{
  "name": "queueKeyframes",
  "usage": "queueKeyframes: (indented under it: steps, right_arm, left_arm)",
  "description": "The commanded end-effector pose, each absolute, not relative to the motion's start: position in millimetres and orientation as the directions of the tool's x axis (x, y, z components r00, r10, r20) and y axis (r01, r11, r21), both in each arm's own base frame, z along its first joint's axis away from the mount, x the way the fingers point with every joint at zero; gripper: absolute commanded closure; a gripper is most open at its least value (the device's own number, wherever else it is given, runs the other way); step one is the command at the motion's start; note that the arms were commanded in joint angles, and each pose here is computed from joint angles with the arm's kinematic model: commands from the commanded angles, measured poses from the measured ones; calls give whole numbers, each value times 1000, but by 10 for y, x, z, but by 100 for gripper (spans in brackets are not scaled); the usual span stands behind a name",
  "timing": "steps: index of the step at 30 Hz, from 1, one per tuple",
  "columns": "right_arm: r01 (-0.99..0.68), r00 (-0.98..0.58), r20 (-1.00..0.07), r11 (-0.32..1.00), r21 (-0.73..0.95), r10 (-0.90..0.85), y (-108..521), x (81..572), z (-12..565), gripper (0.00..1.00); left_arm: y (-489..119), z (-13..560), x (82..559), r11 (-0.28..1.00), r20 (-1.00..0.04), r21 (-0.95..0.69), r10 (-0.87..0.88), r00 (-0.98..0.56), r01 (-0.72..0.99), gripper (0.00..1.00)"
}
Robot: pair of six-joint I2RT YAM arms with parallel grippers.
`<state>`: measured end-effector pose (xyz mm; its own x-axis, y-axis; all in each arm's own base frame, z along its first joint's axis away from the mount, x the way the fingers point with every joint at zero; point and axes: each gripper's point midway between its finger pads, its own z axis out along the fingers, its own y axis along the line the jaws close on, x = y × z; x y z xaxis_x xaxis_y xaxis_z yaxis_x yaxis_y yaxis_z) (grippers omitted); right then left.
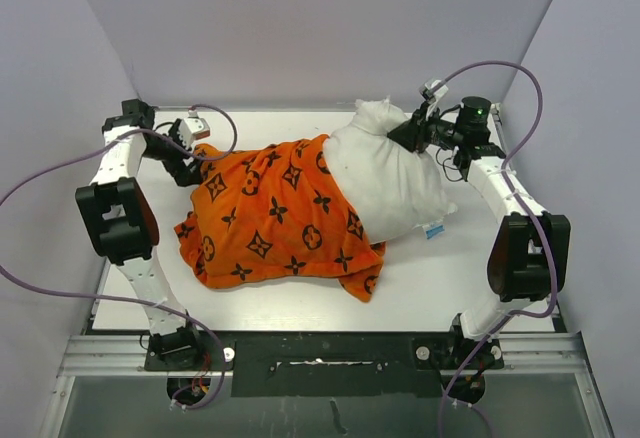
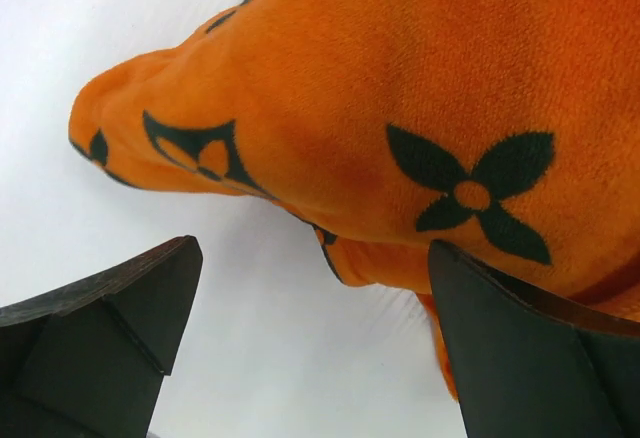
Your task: Remove the pillowcase from the pillow
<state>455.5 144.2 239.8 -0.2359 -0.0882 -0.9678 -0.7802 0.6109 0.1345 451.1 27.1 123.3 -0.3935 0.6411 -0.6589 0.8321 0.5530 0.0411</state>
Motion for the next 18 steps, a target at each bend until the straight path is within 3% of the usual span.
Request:
queueKeyframes:
  steps: [1, 9, 16, 18]
  right_arm:
    - [-861, -59, -993, 509, -4, -107, 1540, 4465, 2758, 100]
    - [-927, -17, -998, 374, -5, -53, 1706, 4381, 2856, 100]
    - [-970, -13, -1000, 243, 16, 15, 1860, 4262, 3012, 100]
    - [-965, -34, -999, 258, 41, 31, 1872, 4298, 3038, 100]
  left_arm:
    - [153, 1107, 4617, 404, -662, 109, 711, -237, 908, 2]
    - [178, 770, 5228, 428, -664, 220, 724, -188, 876, 2]
    - [-259, 584, 5113, 313, -667, 184, 736, -116, 932, 3]
    - [-385, 605, 4984, 268, -675, 147, 731, -102, 952, 11]
